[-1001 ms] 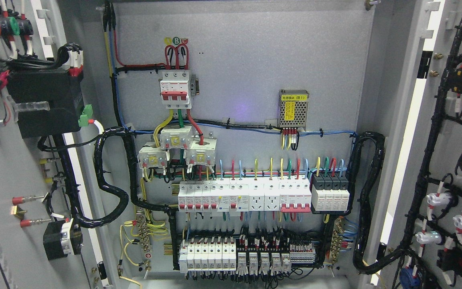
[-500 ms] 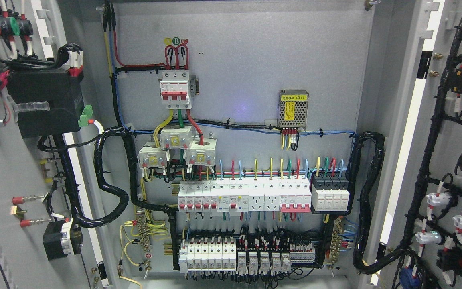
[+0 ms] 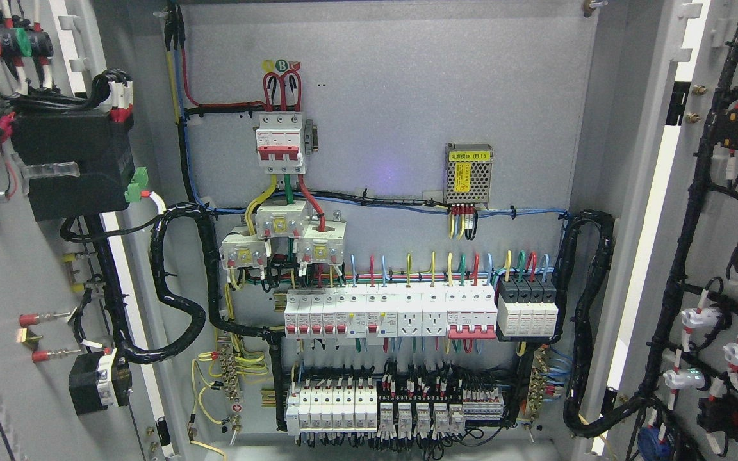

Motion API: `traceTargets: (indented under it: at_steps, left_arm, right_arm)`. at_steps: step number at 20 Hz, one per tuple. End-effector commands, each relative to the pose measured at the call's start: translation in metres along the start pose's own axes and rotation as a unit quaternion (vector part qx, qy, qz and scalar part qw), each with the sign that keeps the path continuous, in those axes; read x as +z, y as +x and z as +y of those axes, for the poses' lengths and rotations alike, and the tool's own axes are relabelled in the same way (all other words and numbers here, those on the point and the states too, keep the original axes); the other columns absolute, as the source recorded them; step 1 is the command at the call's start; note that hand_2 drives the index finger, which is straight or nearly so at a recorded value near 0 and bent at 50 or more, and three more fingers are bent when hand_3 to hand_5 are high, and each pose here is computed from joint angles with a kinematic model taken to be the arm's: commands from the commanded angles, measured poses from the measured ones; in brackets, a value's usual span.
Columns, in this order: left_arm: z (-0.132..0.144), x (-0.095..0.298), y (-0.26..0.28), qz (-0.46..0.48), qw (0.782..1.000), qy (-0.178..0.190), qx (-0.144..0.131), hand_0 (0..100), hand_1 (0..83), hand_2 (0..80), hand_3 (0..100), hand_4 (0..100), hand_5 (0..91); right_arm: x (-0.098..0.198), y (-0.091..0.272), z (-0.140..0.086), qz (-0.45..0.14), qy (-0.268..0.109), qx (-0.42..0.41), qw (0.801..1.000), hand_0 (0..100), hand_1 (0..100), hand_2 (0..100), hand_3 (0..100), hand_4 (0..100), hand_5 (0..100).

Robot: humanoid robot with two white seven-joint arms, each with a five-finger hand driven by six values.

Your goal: Open door with both hands

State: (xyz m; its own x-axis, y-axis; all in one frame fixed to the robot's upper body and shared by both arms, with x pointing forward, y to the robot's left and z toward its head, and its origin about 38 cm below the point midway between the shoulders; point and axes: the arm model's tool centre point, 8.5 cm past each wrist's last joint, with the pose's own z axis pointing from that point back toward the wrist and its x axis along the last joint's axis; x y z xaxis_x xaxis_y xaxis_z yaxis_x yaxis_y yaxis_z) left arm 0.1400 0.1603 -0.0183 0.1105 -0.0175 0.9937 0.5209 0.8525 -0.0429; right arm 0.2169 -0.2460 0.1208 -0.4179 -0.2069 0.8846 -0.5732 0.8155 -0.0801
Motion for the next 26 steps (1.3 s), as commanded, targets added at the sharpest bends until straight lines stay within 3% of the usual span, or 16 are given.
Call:
traceTargets:
  at_steps: [1,15,22,26]
  left_arm:
    - [0.018,-0.008,0.056,-0.088,0.996,0.017,-0.029,0,0.0,0.0,0,3,0.0]
    - [0.030,-0.018,0.112,-0.202,0.976,0.034,-0.070,0,0.0,0.0,0,3,0.0]
    - [0.036,-0.022,0.130,-0.260,0.960,0.042,-0.094,0,0.0,0.0,0,3,0.0]
    - [0.039,-0.021,0.139,-0.290,0.950,0.046,-0.106,0,0.0,0.0,0,3,0.0]
  right_arm:
    - [-0.008,0.039,-0.011,-0.065,0.009,0.046,0.997,11,0,0,0,0,0]
    - [-0.013,0.080,-0.045,-0.124,0.004,0.131,0.983,11,0,0,0,0,0]
    - [-0.017,0.085,-0.047,-0.144,0.008,0.137,0.980,11,0,0,0,0,0]
    - [-0.019,0.092,-0.060,-0.155,-0.011,0.104,0.982,11,0,0,0,0,0]
